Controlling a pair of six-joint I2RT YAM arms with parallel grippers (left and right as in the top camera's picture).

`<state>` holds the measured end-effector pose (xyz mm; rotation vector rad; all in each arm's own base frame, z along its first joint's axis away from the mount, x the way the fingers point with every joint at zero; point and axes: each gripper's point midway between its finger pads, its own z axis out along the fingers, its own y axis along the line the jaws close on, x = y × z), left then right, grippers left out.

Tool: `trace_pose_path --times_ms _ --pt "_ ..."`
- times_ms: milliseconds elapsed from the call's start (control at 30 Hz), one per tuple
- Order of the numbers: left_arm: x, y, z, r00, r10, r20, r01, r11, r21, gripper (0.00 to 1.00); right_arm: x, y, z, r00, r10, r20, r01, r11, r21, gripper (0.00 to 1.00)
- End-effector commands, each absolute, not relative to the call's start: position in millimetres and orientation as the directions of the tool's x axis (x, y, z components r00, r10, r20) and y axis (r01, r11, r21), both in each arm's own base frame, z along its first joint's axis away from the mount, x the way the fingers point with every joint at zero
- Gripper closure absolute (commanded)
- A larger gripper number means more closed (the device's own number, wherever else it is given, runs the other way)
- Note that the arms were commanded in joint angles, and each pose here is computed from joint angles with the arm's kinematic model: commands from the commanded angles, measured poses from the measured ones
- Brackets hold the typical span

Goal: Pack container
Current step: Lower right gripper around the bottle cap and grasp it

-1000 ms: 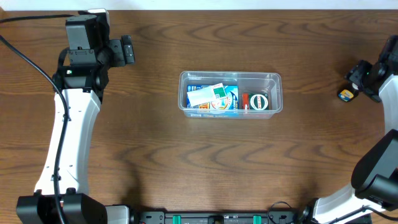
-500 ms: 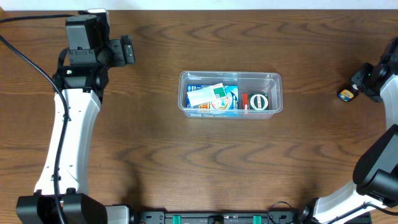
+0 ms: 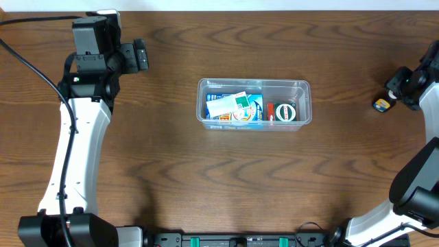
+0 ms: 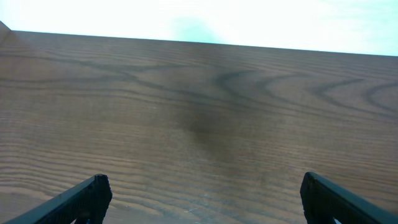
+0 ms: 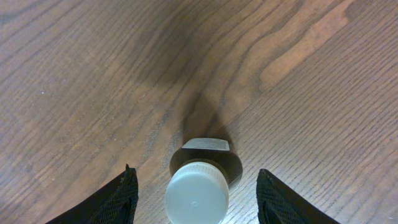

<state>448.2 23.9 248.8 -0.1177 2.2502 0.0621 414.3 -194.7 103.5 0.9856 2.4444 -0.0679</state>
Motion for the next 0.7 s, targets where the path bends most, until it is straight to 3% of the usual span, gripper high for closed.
trace_pose_path --times_ms 0,533,667 --pt "449.1 28.1 253.5 -0.616 -0.078 -0.784 -0.129 0.992 0.003 0.02 415.9 -195.3 101.3 -0.604 0.651 -0.460 0.670 0.727 0.149 0.41" --pt "449.1 28.1 253.7 -0.616 -0.078 -0.784 -0.129 0.992 0.003 0.02 413.9 -194.0 73.8 -0.628 0.665 -0.405 0.680 0.722 0.130 0.39" --pt "449.0 28.1 253.3 -0.617 -0.078 -0.783 -0.129 0.992 0.003 0.02 414.2 -194.2 73.7 -0.628 0.664 -0.406 0.680 0.722 0.130 0.43"
